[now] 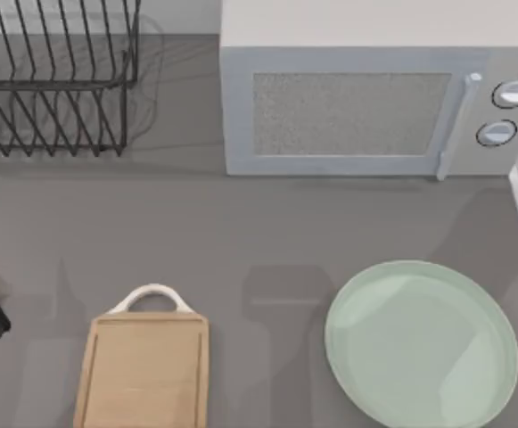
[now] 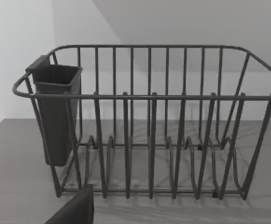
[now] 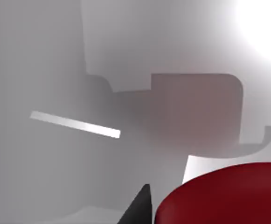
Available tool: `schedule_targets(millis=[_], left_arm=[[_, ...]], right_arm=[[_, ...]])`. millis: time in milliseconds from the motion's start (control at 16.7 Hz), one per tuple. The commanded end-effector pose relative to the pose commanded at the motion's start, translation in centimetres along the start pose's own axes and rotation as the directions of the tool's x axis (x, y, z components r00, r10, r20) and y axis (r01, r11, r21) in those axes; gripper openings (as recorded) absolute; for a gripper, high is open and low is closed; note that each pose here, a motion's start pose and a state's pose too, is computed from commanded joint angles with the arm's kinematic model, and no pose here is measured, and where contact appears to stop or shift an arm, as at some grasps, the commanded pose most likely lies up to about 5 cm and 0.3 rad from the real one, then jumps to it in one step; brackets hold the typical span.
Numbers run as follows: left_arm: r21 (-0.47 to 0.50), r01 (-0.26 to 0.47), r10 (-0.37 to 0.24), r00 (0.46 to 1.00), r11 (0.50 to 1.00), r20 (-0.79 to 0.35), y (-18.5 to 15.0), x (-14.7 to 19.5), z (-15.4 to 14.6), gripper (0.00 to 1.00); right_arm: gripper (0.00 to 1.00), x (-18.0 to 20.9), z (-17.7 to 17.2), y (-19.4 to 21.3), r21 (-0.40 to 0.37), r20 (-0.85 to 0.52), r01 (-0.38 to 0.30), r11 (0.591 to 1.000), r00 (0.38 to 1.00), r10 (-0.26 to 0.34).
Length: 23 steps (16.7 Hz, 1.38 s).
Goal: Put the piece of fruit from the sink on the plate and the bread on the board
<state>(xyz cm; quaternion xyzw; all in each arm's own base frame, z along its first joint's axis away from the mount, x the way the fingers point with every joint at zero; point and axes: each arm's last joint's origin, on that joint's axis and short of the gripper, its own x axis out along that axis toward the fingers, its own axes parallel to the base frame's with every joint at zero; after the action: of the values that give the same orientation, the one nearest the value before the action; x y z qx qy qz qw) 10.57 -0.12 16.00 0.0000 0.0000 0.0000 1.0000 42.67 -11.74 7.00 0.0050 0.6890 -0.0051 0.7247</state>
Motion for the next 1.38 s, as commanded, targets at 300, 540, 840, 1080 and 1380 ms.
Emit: schedule_targets(millis=[300, 540, 840, 1080, 1380], left_arm=[[0.0, 0.0, 0.0, 1.0, 1.0, 0.0, 0.0, 0.0, 0.0, 1.0], [0.0, 0.0, 0.0, 1.0, 1.0, 0.0, 0.0, 0.0, 0.0, 1.0], [0.0, 0.0, 0.0, 1.0, 1.0, 0.0, 0.0, 0.0, 0.0, 1.0], [0.0, 0.0, 0.0, 1.0, 1.0, 0.0, 0.0, 0.0, 0.0, 1.0], [0.0, 0.0, 0.0, 1.0, 1.0, 0.0, 0.0, 0.0, 0.0, 1.0]], right_arm=[[0.0, -6.0, 0.0, 0.1, 0.0, -0.002, -0.001, 1.0, 1.0, 0.001], [0.0, -6.5, 0.0, 0.1, 0.0, 0.001, 0.0, 1.0, 1.0, 0.0], [0.0, -8.0, 0.0, 1.0, 0.012, 0.023, 0.008, 1.0, 1.0, -0.008], [0.0, -9.9, -1.3, 4.2, 0.043, -0.005, 0.008, 0.999, 1.0, -0.008], [0.0, -11.6, -4.7, 10.2, 0.085, -0.094, 0.02, 0.996, 0.995, -0.012]])
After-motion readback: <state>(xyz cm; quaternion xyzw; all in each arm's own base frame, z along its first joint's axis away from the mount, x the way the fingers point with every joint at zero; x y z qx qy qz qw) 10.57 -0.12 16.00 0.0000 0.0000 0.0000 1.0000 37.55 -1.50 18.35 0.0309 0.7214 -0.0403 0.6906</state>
